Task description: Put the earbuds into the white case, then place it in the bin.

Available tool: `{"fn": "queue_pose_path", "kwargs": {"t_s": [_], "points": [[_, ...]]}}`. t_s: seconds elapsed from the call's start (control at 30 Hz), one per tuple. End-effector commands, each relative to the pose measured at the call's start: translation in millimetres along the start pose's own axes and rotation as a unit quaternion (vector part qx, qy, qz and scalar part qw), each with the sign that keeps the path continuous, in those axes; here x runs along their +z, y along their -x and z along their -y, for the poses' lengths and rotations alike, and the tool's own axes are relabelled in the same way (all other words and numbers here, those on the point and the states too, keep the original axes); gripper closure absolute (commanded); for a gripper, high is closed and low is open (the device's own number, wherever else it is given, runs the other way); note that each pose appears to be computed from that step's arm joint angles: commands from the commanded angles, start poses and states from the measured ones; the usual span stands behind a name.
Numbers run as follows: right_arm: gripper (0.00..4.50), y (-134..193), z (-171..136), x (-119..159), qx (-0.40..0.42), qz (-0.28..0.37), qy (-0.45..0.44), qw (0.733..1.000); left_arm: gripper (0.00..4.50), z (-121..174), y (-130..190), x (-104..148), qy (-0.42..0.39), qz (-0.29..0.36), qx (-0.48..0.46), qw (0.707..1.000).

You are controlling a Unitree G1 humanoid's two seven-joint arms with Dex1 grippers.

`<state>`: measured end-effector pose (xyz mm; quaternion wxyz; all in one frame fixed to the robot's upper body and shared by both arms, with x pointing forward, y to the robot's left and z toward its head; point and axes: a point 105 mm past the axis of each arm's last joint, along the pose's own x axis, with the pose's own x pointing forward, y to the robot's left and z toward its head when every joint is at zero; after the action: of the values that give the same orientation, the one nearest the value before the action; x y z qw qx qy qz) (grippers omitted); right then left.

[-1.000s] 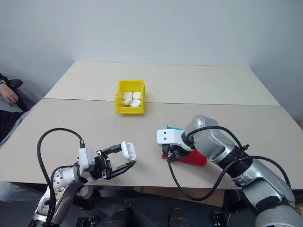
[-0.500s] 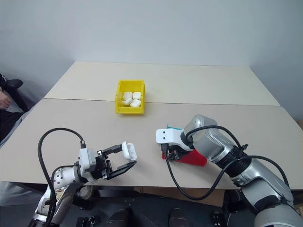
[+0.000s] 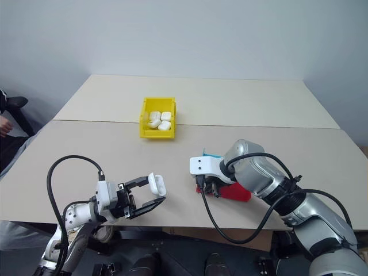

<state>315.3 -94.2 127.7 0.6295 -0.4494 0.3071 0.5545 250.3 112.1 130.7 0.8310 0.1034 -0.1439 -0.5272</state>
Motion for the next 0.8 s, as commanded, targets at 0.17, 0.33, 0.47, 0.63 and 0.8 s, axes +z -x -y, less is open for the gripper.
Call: {"fn": "queue_pose_path", "kwargs": {"t_s": [0.17,0.33,0.47,0.63,0.8], "points": [[3.88,19.9,-6.3,15.6,-0.004,0.033,0.023,0.999,1.75,-4.3,-5.9,15.3,-0.01,0.035,0.0,0.999],[3.88,60.3,-0.6,39.8,-0.043,0.141,-0.002,0.989,1.75,-14.7,-19.4,37.6,-0.015,0.085,0.01,0.996],[3.88,106.9,8.8,53.1,-0.119,0.251,0.006,0.961,1.75,-19.0,-29.0,59.7,-0.001,0.134,0.006,0.991],[3.88,158.3,6.3,64.7,-0.182,0.389,0.028,0.903,1.75,-14.1,-32.0,75.6,0.014,0.163,-0.034,0.986],[3.88,186.9,-20.2,81.6,-0.182,0.525,0.087,0.827,1.75,-10.3,-43.5,86.7,0.031,0.195,-0.078,0.977]]}}
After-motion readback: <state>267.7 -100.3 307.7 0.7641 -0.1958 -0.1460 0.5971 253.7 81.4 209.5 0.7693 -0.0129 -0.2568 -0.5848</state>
